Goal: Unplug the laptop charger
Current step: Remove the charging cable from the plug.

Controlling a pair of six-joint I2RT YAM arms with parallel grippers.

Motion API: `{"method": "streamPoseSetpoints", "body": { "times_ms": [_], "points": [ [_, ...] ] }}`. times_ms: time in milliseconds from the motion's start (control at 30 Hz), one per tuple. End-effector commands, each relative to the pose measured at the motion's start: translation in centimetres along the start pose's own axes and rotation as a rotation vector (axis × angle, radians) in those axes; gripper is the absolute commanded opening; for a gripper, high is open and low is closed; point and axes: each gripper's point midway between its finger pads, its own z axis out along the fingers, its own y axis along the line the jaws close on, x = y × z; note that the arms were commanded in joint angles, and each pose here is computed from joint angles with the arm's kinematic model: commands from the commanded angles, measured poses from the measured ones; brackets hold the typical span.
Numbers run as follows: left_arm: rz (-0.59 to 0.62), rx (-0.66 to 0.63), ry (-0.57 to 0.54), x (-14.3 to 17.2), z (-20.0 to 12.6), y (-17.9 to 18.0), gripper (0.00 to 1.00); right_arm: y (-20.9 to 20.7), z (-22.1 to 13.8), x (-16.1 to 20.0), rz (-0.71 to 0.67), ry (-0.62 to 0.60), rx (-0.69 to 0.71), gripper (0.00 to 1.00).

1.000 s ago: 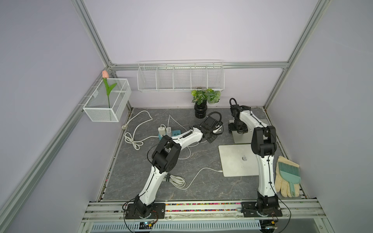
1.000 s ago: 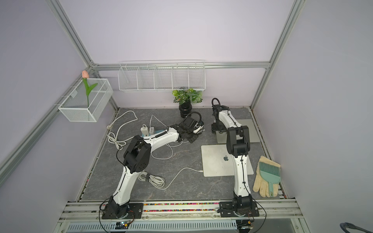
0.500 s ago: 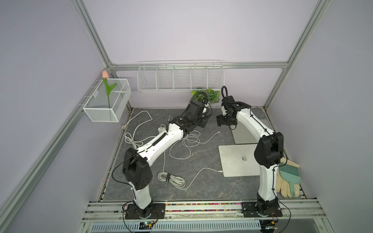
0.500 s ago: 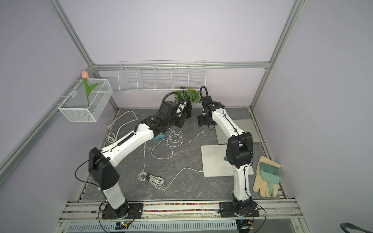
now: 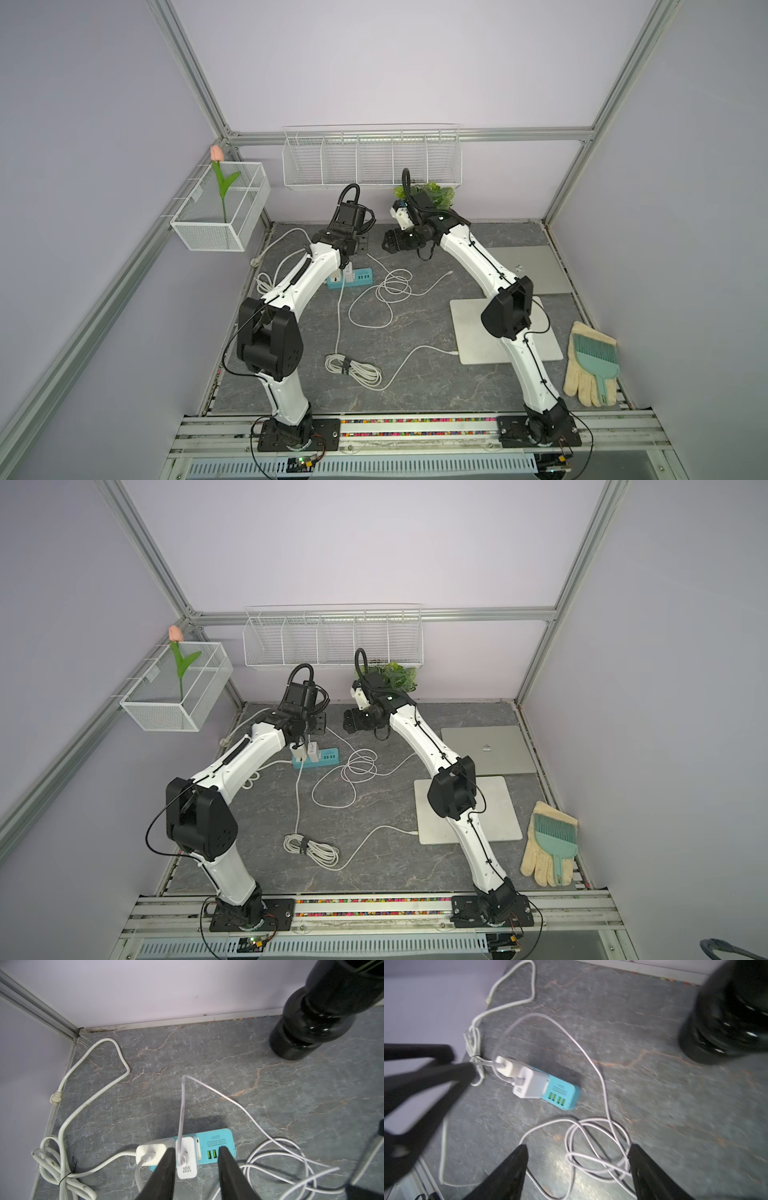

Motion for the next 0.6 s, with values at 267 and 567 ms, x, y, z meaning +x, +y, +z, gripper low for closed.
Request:
{"method": "streamPoseSetpoints", "body": {
  "times_ms": [267, 567],
  "points": [
    [-0.023, -0.011, 0.069, 1.2, 1.6, 0.9, 0.30, 3.9, 3.4, 1.2, 0.062, 0.011, -0.093, 0.76],
    [-0.028, -0.033, 0.096, 1.9, 3.0, 1.1, 0.27, 3.3, 5.3, 2.4, 0.105, 0.052, -0.111, 0.75]
  ]
}}
